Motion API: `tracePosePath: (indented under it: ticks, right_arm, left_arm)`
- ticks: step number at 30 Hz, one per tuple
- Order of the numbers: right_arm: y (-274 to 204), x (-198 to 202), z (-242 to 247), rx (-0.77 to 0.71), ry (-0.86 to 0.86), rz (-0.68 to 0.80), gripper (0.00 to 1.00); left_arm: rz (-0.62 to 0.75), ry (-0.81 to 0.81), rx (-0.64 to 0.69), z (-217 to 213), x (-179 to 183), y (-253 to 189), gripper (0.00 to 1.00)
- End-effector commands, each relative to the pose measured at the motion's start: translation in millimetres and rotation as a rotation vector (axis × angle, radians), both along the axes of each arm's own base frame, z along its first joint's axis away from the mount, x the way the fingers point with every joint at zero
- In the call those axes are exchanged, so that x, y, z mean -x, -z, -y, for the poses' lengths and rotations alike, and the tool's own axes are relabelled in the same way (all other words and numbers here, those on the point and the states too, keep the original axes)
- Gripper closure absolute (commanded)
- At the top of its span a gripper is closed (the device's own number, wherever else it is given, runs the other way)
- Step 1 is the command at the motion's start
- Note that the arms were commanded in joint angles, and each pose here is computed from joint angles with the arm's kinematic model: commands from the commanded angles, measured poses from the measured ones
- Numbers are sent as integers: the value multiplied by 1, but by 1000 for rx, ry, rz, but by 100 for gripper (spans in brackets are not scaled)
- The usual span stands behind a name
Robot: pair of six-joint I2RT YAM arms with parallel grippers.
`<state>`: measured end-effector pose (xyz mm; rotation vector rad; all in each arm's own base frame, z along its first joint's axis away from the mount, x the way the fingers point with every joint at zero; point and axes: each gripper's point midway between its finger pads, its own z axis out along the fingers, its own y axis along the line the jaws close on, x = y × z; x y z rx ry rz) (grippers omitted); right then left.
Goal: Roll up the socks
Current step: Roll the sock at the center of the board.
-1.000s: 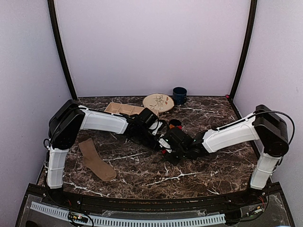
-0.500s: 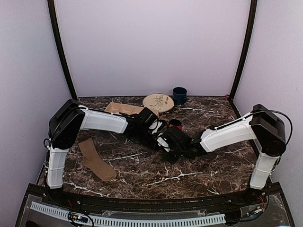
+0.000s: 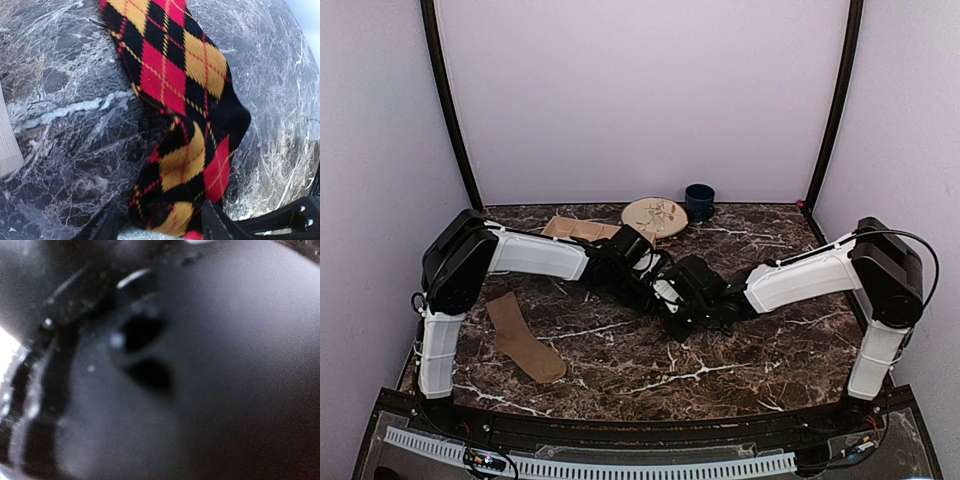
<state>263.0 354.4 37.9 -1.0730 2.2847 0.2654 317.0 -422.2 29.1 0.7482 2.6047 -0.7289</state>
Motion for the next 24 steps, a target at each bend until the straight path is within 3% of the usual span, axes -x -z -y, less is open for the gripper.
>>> tracePosePath:
  ticks: [1,13,24]
  right_arm:
    - [30,13,23,24,74,-192,90]
    - [44,22,36,-80,173,-397,90]
    - [45,29,26,-178,161,-539,90]
  left_arm:
    - [-116,-67,-176,-46,22,41,37]
    - [-110,-146,-185,-64,17,40,34]
    - [-74,-159,-152,-66,15,28,34]
